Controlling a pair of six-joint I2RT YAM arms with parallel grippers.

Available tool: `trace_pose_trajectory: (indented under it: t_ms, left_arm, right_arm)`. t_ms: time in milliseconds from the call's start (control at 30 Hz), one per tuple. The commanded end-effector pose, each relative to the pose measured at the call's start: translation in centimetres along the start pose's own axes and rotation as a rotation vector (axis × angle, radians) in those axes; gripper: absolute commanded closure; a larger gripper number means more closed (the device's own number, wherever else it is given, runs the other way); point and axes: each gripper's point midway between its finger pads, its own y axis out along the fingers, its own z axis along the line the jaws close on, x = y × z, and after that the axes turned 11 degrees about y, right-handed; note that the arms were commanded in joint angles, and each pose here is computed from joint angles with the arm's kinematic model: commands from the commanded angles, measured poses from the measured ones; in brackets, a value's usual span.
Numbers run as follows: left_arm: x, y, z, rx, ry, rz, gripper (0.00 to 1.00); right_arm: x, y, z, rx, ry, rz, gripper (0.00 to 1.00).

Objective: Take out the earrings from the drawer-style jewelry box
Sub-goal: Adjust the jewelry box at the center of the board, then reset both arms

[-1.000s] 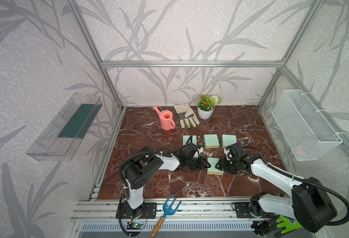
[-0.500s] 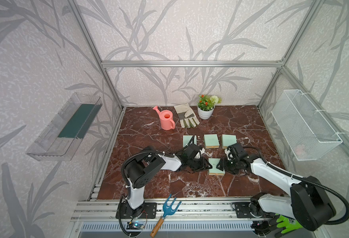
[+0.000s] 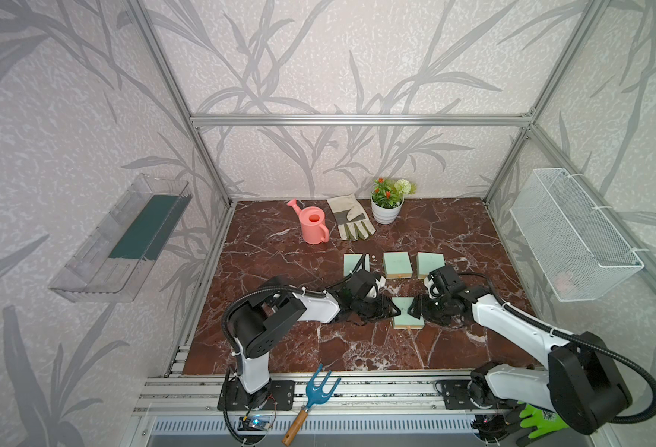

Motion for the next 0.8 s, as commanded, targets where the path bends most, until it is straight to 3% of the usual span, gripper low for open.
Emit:
trace_pose_trajectory:
  t_ms: [0,200,267,333,400,467,600,667,767]
  left_arm:
    - [0.3,-1.2,-0.2,0.018,0.013,-0.032,0.59]
    - [2.0,-6.7,0.3,0.152,0.075,-0.142,0.57]
    - [3.2,-10.1,0.2,0.266,0.153,-0.213,0.48]
    - [4.5,-14.4,0.2,0.396,0.22,-0.303,0.32]
    - [6.0,-18.2,0.1,0.48,0.245,-0.404,0.16]
    - [7.1,-21.6,1.2,0.58,0.238,-0.487,0.1]
    - [8.3,-29.0,4.5,0.894,0.198,-0.66,0.02]
    - [8.3,-32.6,5.9,1.045,0.177,-0.749,0.0]
    - [7.7,-37.9,7.6,1.264,0.133,-0.908,0.0]
  right_arm:
    - [0.7,-1.6,0.6,-0.001,-0.021,-0.029,0.33]
    - [2.2,-5.2,2.0,0.029,-0.052,-0.136,0.27]
    - [2.8,-6.6,2.9,0.073,-0.077,-0.181,0.21]
    - [3.7,-7.8,4.0,0.122,-0.109,-0.231,0.1]
    - [4.6,-9.2,5.1,0.164,-0.125,-0.276,0.06]
    - [5.8,-10.6,6.0,0.187,-0.134,-0.341,0.01]
    - [8.0,-13.3,8.4,0.258,-0.236,-0.494,0.01]
    - [9.3,-14.1,8.0,0.217,-0.246,-0.572,0.01]
    - [11.6,-15.3,4.9,0.049,-0.169,-0.725,0.01]
